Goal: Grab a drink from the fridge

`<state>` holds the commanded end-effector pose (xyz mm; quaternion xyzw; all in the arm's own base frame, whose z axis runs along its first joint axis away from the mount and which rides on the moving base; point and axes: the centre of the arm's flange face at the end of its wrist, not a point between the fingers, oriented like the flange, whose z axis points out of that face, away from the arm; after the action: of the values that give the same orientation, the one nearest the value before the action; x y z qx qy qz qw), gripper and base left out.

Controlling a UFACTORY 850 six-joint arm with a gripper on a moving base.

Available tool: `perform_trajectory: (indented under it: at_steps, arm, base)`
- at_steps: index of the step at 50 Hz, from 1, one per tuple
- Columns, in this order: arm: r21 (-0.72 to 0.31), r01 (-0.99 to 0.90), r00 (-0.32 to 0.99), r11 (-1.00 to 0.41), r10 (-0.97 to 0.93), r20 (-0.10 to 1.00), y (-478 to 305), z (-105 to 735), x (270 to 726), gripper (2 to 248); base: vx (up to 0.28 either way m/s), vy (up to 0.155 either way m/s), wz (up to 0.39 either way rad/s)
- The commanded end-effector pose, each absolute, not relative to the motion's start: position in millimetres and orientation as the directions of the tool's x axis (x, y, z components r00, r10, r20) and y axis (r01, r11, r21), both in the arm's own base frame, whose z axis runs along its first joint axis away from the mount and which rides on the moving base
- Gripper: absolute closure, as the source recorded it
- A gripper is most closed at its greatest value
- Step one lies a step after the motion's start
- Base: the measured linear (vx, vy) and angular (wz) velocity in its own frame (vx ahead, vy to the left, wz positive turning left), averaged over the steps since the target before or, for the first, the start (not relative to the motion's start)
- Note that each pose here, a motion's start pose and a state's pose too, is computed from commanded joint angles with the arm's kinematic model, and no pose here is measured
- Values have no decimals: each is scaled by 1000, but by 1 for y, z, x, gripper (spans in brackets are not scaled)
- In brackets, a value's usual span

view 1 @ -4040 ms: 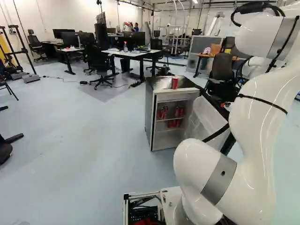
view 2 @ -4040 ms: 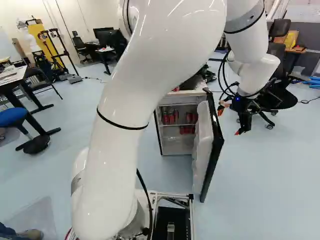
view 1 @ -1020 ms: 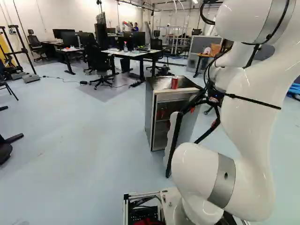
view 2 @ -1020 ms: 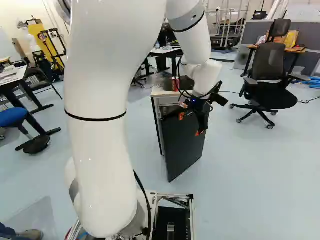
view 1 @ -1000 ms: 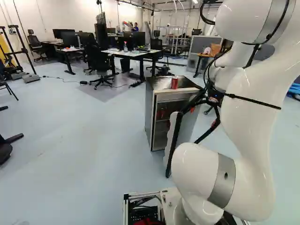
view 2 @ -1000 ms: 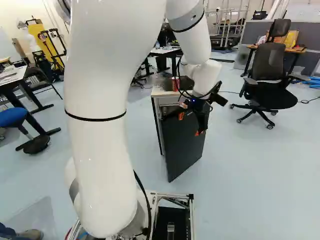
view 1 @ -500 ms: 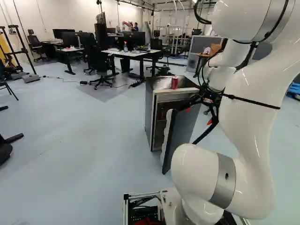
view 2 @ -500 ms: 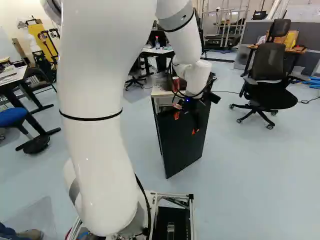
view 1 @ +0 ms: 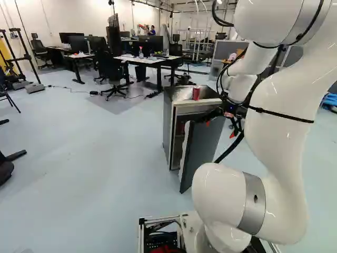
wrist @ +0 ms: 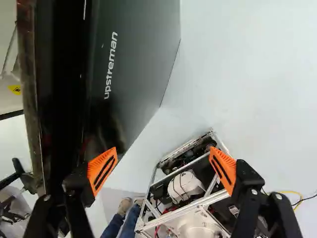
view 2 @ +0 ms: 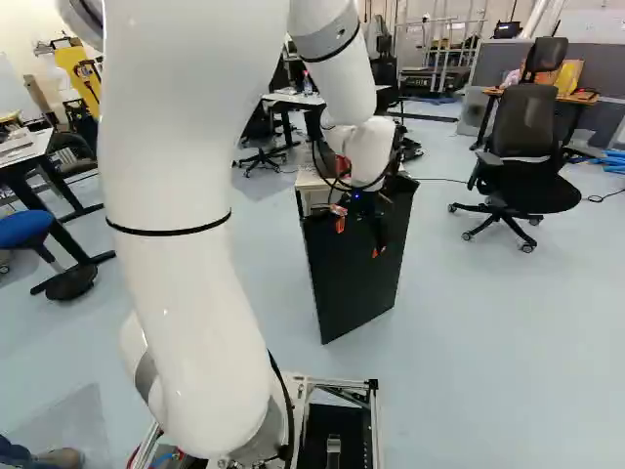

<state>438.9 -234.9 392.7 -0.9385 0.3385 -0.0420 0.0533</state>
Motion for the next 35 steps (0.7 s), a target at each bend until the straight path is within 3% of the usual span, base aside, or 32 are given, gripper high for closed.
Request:
perform_trajectory:
  at_steps: [35]
  arm:
    - [-91, -519, 830, -850, -526, 184, -196, 394, 452, 3]
  base:
    - [0, 0, 0]
